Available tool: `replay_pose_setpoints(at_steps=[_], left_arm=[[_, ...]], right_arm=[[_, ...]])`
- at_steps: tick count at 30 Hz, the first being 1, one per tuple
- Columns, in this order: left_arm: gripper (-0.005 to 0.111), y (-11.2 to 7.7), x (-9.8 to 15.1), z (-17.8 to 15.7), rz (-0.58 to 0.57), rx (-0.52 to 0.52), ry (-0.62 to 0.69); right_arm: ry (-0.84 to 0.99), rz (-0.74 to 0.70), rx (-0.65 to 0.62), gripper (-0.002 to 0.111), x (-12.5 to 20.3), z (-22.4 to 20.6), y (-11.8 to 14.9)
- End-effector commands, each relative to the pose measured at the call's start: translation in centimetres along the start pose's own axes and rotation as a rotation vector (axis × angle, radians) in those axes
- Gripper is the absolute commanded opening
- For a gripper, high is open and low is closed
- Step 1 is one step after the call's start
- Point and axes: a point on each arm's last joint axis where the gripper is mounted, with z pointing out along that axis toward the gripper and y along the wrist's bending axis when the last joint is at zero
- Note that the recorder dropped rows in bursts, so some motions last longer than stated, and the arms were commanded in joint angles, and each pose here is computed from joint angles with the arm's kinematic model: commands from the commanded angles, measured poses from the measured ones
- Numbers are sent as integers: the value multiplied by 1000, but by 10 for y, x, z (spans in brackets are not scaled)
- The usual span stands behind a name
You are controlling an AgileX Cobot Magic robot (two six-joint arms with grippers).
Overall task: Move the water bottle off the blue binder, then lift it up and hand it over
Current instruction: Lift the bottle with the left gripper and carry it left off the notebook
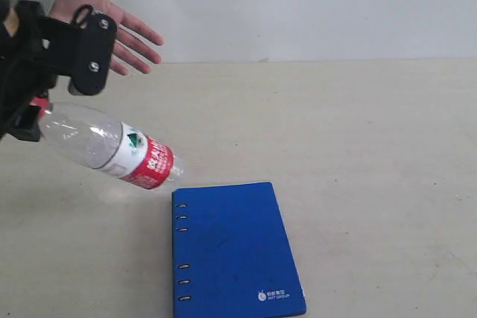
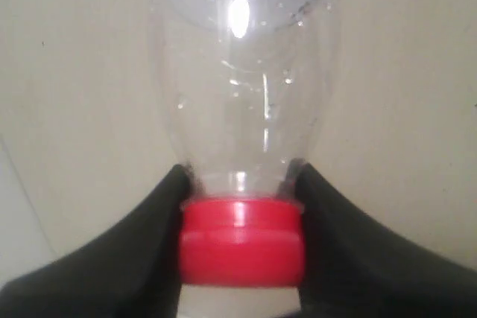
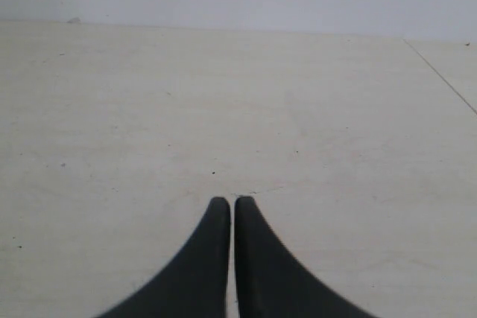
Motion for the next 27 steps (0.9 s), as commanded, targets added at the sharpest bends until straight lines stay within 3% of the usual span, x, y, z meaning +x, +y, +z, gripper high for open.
replay_pose_setpoints(at_steps=[1, 5, 9, 13, 18, 22, 27], left_arm=[[4, 8, 21, -24, -70, -43, -4], [4, 9, 31, -34, -99, -69, -18], [4, 8, 29, -26, -133, -27, -29], [4, 16, 31, -2, -343, -47, 105], [4, 12, 13, 24, -417, 108, 73], [4, 26, 23, 43, -553, -21, 240], [4, 30, 38, 50, -639, 7, 257]], right_arm=[[-8, 1, 0, 0, -2, 0, 0], [-8, 1, 0, 0, -2, 0, 0], [-8, 1, 0, 0, -2, 0, 0], [-8, 1, 0, 0, -2, 0, 0], [-8, 1, 0, 0, -2, 0, 0], [-8, 1, 0, 0, -2, 0, 0], [-8, 1, 0, 0, -2, 0, 0]])
